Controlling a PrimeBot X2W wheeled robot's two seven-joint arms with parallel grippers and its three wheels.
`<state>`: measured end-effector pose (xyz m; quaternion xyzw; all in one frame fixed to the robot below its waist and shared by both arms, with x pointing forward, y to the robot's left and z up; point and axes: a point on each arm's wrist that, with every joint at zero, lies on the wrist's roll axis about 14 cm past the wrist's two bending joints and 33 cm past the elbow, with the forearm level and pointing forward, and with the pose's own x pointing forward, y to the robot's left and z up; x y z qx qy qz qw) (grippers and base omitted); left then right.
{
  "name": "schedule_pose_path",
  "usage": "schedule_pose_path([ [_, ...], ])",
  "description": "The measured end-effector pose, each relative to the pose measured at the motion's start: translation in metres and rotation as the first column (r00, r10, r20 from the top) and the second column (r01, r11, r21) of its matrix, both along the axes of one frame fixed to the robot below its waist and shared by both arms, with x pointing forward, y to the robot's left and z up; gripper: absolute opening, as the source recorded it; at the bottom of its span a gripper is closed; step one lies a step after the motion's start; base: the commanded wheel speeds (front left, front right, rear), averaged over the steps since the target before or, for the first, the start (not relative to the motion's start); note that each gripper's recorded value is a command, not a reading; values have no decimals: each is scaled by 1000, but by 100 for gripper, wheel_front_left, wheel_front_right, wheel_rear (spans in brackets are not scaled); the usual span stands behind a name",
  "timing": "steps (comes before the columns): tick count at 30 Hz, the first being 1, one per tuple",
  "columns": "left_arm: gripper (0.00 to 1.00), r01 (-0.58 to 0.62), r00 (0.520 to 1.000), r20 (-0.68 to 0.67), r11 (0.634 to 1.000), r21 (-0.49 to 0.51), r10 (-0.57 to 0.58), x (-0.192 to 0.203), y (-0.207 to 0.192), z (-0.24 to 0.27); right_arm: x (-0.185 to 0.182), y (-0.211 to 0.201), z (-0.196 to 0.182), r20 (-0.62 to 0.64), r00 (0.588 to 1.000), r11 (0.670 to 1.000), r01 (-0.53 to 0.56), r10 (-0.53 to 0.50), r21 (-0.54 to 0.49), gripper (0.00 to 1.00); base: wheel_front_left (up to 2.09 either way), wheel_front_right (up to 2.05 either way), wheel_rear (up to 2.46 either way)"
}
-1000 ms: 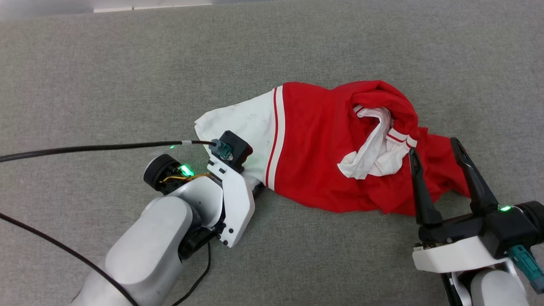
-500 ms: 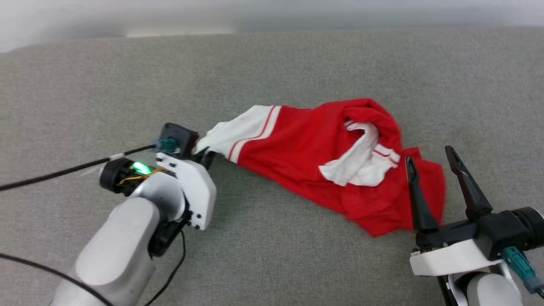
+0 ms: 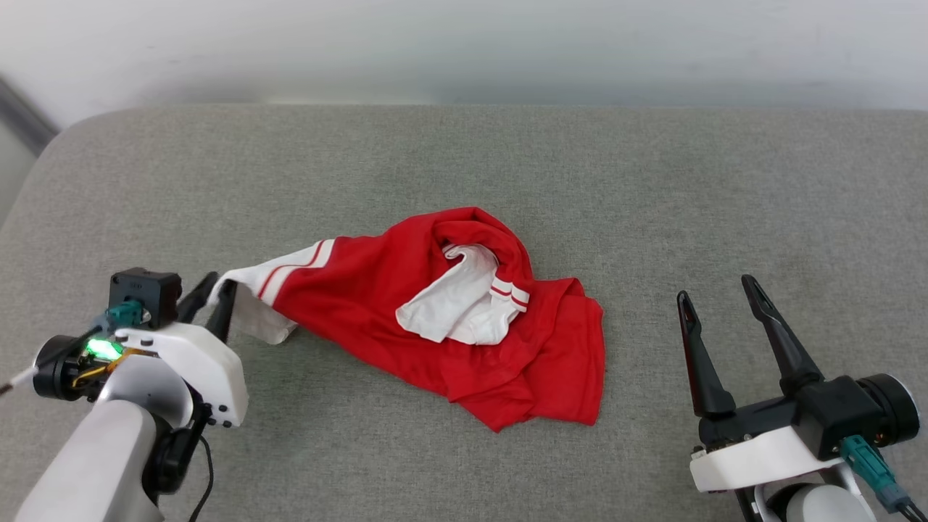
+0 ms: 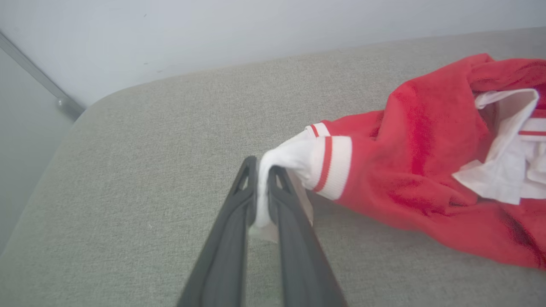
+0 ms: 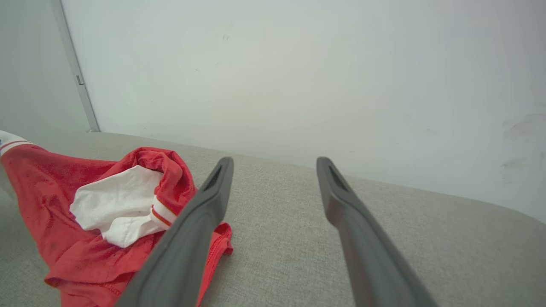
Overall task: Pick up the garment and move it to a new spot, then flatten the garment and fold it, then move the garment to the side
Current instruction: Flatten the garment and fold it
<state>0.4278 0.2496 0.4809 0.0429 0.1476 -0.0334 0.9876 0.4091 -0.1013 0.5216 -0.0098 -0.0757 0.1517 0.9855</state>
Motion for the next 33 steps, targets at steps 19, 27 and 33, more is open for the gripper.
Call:
schedule_pose_path([
  [19,100,30,922,385,988,-154,32,-55,-48,52,-12,9,20,51,998,1000,-27,27,0,100,0,0,0],
  [27,100,198,950,283,957,-212,-134,-63,-107,29,-11,6,13,36,999,1000,-18,18,-8,100,0,0,0],
  [33,100,381,920,2,895,-232,-391,-56,-172,-10,-5,2,5,18,1000,1000,-5,5,-19,100,0,0,0],
])
